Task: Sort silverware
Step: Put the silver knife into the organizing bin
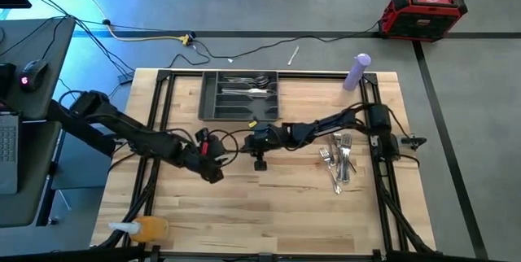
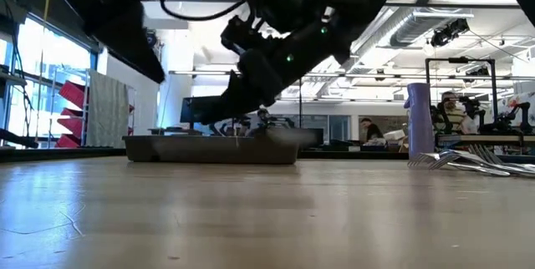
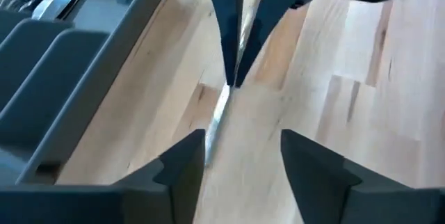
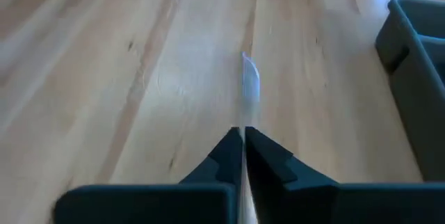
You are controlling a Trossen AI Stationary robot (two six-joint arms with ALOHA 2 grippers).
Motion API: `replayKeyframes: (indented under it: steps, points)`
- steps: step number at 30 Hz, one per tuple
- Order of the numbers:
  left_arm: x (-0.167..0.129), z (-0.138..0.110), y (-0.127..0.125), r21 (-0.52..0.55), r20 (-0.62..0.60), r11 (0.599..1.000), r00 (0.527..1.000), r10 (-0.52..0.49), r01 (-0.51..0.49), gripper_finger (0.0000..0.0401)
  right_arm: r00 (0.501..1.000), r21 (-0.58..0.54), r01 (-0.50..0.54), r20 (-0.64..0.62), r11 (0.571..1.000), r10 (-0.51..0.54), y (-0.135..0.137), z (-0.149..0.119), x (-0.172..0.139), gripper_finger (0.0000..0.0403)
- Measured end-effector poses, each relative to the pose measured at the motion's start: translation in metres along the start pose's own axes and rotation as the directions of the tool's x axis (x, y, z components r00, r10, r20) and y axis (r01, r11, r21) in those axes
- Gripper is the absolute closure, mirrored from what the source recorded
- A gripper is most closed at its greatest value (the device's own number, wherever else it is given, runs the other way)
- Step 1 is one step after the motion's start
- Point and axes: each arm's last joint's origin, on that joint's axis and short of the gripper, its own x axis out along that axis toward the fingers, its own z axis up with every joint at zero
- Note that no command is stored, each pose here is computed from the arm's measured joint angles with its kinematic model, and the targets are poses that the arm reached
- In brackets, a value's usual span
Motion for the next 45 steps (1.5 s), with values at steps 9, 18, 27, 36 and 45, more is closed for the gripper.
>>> replayKeyframes:
  steps: [9,18,27,36,45]
  points:
    - [0.027,-0.011,0.016,0.095,-0.016,0.995,1.0,0.018,-0.017,0.0196,1.0,-0.029,-0.018,-0.011,0.999,0.017,0.008,0.002,-0.002,0.0398]
    - [0.053,-0.01,0.026,0.032,-0.012,0.991,0.991,0.134,-0.134,0.0198,0.997,0.083,0.029,-0.071,0.996,-0.023,-0.038,-0.009,-0.011,0.0401]
    - [0.106,-0.012,0.055,0.035,-0.103,0.966,0.96,0.259,-0.257,0.0271,0.988,0.086,0.126,-0.103,0.988,-0.117,-0.043,0.007,-0.039,0.0402]
    - [0.14,-0.014,0.063,0.045,-0.125,0.988,0.981,0.15,-0.146,0.0364,0.983,0.054,0.141,-0.126,0.988,-0.133,-0.035,0.016,-0.052,0.0403]
    - [0.12,-0.033,0.016,0.173,-0.195,0.985,0.981,0.014,0.02,0.0397,0.994,0.052,-0.078,-0.069,0.996,0.081,-0.017,-0.036,-0.043,0.0403]
